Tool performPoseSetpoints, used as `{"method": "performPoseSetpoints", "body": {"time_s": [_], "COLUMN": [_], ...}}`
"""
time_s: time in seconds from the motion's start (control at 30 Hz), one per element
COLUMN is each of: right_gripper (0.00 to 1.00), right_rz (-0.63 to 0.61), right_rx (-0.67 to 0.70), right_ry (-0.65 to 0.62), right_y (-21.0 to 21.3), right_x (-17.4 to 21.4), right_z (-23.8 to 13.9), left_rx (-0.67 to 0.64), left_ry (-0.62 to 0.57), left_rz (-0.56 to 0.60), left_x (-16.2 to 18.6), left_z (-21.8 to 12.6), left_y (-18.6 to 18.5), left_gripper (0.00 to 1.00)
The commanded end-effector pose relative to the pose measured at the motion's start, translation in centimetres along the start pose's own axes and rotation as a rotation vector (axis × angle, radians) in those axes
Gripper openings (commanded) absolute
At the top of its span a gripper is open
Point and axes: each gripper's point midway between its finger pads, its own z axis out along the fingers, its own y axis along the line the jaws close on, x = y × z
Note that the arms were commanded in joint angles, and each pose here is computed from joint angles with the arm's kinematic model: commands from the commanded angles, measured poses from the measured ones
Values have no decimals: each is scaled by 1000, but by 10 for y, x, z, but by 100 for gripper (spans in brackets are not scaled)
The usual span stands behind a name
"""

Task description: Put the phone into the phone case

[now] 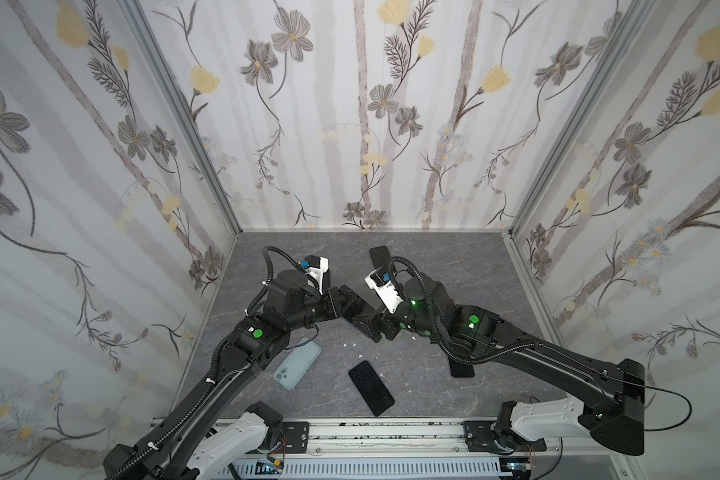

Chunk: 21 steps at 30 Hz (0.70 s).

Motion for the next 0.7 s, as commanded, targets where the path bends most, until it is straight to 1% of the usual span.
{"method": "performPoseSetpoints", "body": {"time_s": [0.0, 0.2, 0.37, 0.5, 0.67], "right_gripper": [95, 96, 96, 97, 96], "right_rz": [3, 5, 10, 50, 168], "right_rx": [4, -19, -3, 16, 43], "right_ry": [-60, -91, -124, -168, -220], "right_y": [-1, 2, -1, -7, -26], "right_x": [-19, -29, -37, -49, -53], "right_z": [-7, -17, -25, -32, -44], "left_rx": [24, -5, -38, -70, -110], "left_ry": [-41, -78, -112, -153, -263], "left_rz": [8, 10, 8, 5, -14], "left_x": [-11, -18, -24, -29, -43], "left_z": [-5, -8, -9, -12, -26], "left_y": [-10, -5, 2, 9, 17], "left_gripper": [0, 0, 0, 0, 0]}}
